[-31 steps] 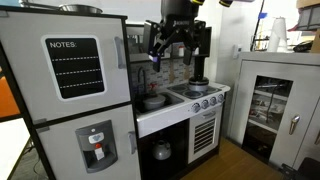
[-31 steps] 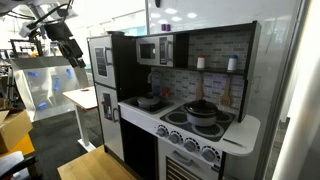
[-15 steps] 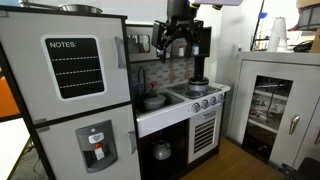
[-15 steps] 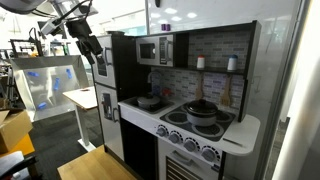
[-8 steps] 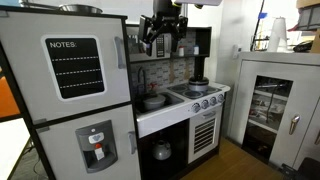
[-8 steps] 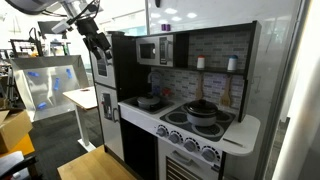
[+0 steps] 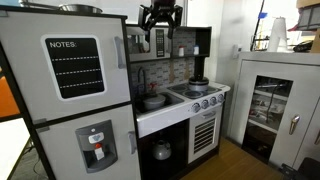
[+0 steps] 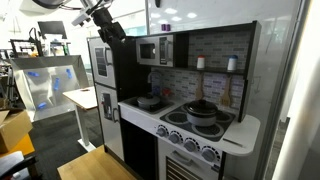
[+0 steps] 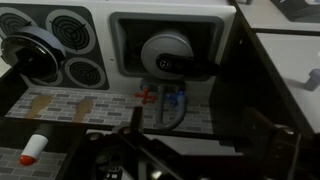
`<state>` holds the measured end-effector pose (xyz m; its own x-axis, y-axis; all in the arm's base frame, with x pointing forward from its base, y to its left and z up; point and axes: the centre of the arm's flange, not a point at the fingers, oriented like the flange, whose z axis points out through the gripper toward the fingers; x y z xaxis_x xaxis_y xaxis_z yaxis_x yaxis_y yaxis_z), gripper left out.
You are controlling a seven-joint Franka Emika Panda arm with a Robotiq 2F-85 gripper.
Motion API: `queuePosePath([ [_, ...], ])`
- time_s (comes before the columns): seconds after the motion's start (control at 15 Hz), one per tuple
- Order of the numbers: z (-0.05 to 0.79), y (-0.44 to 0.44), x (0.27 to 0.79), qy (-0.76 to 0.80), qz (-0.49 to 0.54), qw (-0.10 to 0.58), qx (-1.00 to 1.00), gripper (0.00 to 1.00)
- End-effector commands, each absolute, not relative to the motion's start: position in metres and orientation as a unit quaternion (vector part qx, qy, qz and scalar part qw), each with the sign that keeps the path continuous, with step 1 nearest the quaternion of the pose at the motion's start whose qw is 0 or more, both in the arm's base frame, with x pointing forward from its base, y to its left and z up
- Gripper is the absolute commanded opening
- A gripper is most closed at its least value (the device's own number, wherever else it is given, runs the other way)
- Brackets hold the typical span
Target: Open the microwave door
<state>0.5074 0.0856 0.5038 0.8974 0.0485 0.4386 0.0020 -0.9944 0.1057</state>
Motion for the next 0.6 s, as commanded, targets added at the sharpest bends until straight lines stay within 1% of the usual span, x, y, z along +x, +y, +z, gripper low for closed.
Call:
queuePosePath([
  [0.0, 0.502, 0.074, 0.531, 0.017, 0.237, 0.064, 0.969, 1.0],
  [0.53, 0.495, 0.035, 0.553, 0.004, 0.258, 0.076, 0.963, 1.0],
])
